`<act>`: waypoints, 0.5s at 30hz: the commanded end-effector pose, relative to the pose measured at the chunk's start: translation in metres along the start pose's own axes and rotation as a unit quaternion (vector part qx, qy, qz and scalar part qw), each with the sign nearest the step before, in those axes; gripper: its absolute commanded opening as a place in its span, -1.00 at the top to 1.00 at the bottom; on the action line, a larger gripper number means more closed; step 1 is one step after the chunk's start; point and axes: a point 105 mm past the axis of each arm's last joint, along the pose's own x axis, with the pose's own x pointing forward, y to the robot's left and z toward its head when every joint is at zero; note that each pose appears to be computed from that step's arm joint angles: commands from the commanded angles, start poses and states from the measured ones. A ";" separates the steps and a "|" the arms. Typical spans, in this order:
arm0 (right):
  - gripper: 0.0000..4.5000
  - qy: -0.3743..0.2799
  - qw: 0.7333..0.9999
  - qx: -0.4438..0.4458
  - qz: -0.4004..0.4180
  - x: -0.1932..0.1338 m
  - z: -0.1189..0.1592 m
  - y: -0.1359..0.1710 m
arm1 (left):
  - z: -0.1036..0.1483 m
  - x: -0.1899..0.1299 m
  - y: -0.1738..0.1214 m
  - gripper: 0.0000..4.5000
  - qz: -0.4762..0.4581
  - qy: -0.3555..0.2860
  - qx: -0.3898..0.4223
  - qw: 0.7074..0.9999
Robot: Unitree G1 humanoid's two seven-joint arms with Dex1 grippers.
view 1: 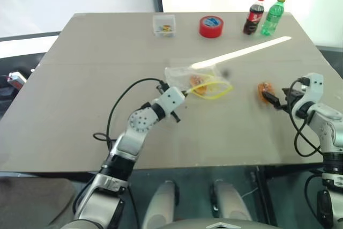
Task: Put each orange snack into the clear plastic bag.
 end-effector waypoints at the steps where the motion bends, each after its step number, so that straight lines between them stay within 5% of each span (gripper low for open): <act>1: -0.98 -0.039 0.999 -0.018 -0.010 -0.005 0.024 0.000 | 0.011 0.001 0.005 1.00 0.007 -0.020 0.014 1.000; 15: -0.98 -0.004 1.000 0.001 -0.016 0.007 0.002 -0.002 | 0.012 0.002 0.005 1.00 0.004 -0.020 0.016 1.000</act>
